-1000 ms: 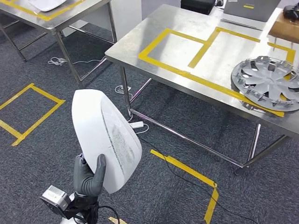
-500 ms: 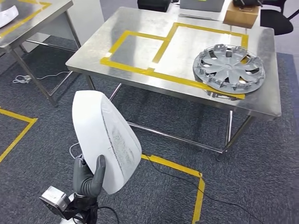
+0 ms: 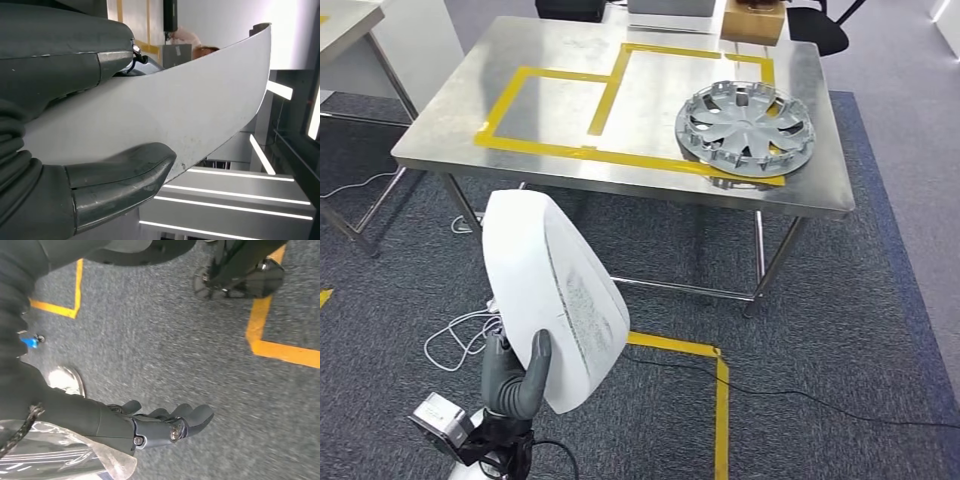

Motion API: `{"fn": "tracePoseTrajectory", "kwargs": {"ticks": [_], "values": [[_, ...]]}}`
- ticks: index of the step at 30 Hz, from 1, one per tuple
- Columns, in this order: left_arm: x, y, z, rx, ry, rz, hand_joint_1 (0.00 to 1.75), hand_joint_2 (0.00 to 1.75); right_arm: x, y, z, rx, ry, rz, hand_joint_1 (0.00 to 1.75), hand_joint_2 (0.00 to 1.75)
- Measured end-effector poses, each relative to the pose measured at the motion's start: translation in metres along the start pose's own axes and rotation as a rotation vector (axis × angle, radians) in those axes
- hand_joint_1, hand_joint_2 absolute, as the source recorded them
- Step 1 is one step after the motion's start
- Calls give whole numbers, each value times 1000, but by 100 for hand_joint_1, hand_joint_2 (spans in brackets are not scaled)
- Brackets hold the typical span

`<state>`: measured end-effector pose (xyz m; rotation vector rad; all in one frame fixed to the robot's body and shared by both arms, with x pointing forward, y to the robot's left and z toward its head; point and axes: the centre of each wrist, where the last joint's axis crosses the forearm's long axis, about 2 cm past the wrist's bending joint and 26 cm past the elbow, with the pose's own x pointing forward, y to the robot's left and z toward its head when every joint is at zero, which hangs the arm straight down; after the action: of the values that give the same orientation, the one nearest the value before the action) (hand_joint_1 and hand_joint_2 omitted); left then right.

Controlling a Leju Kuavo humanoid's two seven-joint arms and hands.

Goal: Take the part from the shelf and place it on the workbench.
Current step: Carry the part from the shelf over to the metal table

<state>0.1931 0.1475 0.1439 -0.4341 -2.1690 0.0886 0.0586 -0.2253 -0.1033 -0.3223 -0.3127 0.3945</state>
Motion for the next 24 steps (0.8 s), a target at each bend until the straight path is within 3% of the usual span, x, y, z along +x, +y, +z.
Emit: {"fn": "tracePoseTrajectory", "kwargs": {"ticks": [16,24], "values": [[-1,0,-4,2,1,-12,175,175,1,-1,0,-58,-12,93,0,175],[0,-2,-5,10,3,-19,175,175,5,-3,1,-196,65,210,0,175]]}}
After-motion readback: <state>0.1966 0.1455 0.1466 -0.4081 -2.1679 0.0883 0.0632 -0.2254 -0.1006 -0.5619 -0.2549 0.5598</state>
